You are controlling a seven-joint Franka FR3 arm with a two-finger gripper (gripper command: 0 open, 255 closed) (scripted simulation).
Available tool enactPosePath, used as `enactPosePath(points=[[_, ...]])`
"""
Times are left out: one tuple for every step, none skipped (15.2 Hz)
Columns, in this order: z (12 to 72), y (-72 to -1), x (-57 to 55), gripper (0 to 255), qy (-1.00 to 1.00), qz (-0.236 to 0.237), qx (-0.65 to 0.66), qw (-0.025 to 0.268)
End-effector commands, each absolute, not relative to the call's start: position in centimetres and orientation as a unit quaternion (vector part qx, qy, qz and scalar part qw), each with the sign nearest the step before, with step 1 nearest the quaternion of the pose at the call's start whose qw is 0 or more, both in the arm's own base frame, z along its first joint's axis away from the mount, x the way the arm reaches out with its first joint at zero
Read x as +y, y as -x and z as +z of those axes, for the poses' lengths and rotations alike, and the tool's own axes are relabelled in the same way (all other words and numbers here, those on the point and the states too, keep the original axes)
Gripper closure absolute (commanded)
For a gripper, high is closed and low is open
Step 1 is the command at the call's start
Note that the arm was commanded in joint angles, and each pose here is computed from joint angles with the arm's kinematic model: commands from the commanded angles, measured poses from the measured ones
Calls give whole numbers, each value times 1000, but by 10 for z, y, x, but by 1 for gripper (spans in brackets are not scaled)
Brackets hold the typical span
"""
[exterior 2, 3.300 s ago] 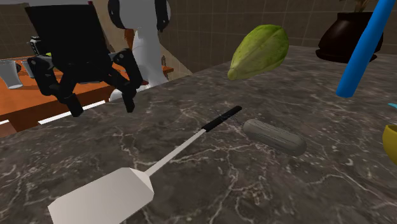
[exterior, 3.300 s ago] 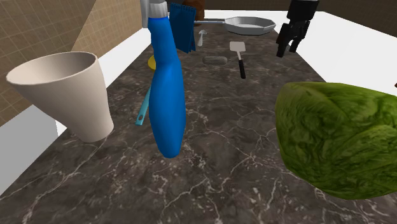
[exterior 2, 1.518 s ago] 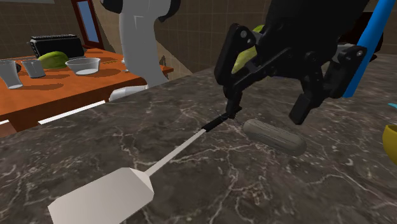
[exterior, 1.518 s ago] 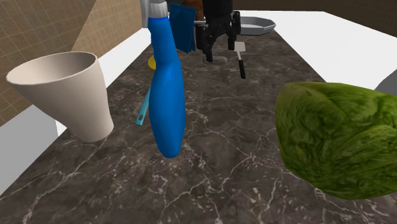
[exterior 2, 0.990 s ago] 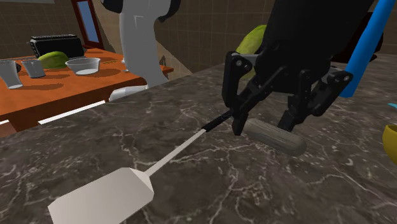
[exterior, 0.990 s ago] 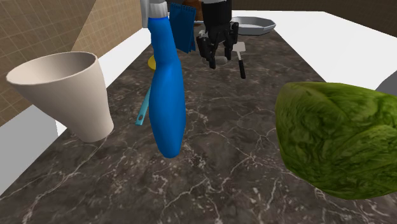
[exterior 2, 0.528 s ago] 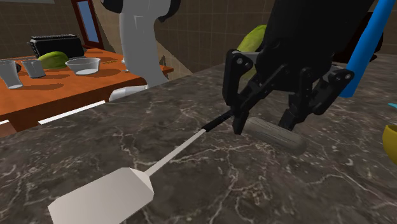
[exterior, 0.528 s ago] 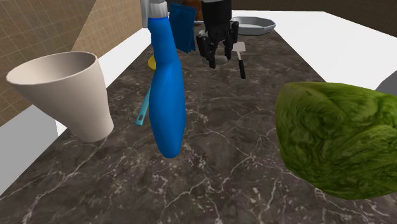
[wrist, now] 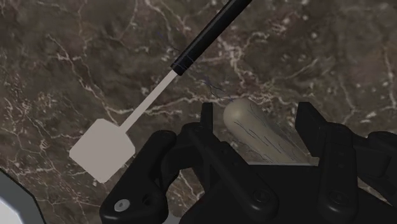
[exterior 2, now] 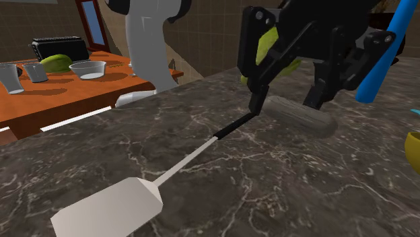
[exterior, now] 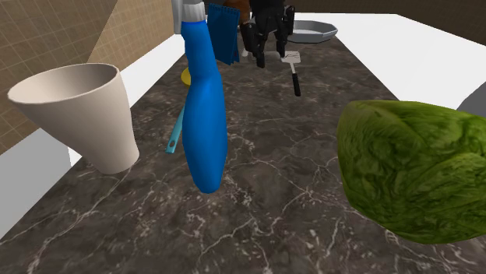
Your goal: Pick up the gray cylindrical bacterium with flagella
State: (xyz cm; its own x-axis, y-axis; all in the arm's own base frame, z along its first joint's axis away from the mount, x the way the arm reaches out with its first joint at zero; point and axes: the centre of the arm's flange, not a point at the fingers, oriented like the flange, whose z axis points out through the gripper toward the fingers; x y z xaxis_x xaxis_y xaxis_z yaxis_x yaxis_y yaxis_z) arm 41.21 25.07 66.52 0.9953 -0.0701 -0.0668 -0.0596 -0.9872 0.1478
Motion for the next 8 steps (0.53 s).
enactPosePath(points=[[675, -411, 251, 255, -996, -36, -33, 73], [680, -411, 251, 255, -996, -36, -33, 73], [686, -411, 251, 255, -996, -36, -33, 73], [691, -411, 251, 255, -996, -36, -33, 73], [696, -411, 251, 255, -996, -36, -33, 73], [702, -411, 251, 255, -996, -36, -33, 73], [702, -411, 251, 255, -996, -36, -33, 73], [702, -411, 251, 255, -996, -36, -33, 73]])
